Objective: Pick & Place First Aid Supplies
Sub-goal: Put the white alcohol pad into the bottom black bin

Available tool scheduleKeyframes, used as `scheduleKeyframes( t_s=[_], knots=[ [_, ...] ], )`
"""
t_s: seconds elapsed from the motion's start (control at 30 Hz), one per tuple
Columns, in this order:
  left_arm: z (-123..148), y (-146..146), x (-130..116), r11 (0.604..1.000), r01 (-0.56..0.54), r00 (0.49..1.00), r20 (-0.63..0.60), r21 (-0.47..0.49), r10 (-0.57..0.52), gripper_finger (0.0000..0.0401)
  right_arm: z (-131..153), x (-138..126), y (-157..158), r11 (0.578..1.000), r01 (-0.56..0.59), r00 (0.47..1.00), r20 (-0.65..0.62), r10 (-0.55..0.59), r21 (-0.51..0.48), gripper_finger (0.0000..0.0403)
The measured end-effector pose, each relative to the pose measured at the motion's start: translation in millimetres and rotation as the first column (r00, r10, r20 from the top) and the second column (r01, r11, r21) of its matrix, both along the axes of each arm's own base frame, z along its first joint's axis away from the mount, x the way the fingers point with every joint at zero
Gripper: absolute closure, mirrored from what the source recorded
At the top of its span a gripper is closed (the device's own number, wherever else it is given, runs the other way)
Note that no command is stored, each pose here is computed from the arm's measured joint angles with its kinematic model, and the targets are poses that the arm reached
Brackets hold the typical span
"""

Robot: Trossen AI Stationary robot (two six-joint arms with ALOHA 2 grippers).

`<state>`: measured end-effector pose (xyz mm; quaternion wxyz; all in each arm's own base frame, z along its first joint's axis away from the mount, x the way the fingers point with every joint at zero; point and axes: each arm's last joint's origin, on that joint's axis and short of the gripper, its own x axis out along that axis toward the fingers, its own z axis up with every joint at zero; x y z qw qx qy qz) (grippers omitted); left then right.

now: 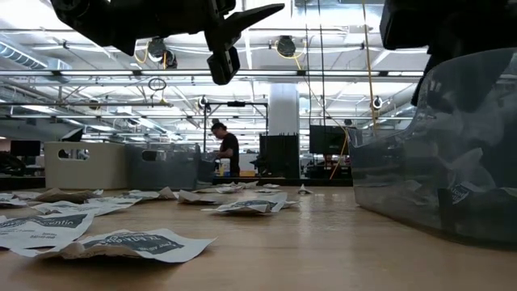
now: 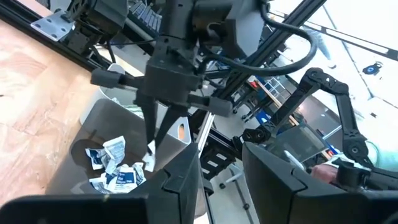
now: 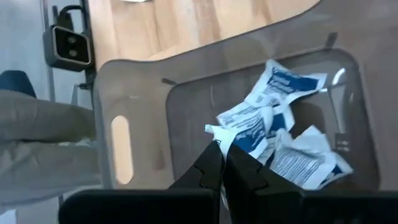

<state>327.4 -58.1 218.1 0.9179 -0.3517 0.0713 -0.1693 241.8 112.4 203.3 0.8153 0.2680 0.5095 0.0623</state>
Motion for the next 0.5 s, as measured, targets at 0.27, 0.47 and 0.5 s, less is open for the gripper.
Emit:
scheduleKeyframes(
  t_s=[0.27, 0.47, 0.5],
  knots=[
    [0.1, -0.7, -0.3, 1.000, 0.026, 1.000, 0.000, -0.002, -0.026, 0.0272, 1.7, 2.3, 1.9, 0.999, -0.051, 0.997, 0.057, 0.052, -0.003, 0.0307],
    [-4.2, -0.7, -0.4, 1.000, 0.028, 0.999, -0.046, 0.005, -0.027, 0.0272, 3.8, 3.4, 0.9, 0.999, -0.048, 0.996, 0.077, 0.048, 0.000, 0.0215],
    [-6.1, -0.8, 0.2, 1.000, 0.029, 0.997, -0.075, 0.012, -0.028, 0.0272, 4.8, 3.3, 0.3, 0.999, -0.049, 0.995, 0.082, 0.049, -0.001, 0.0206]
  ],
)
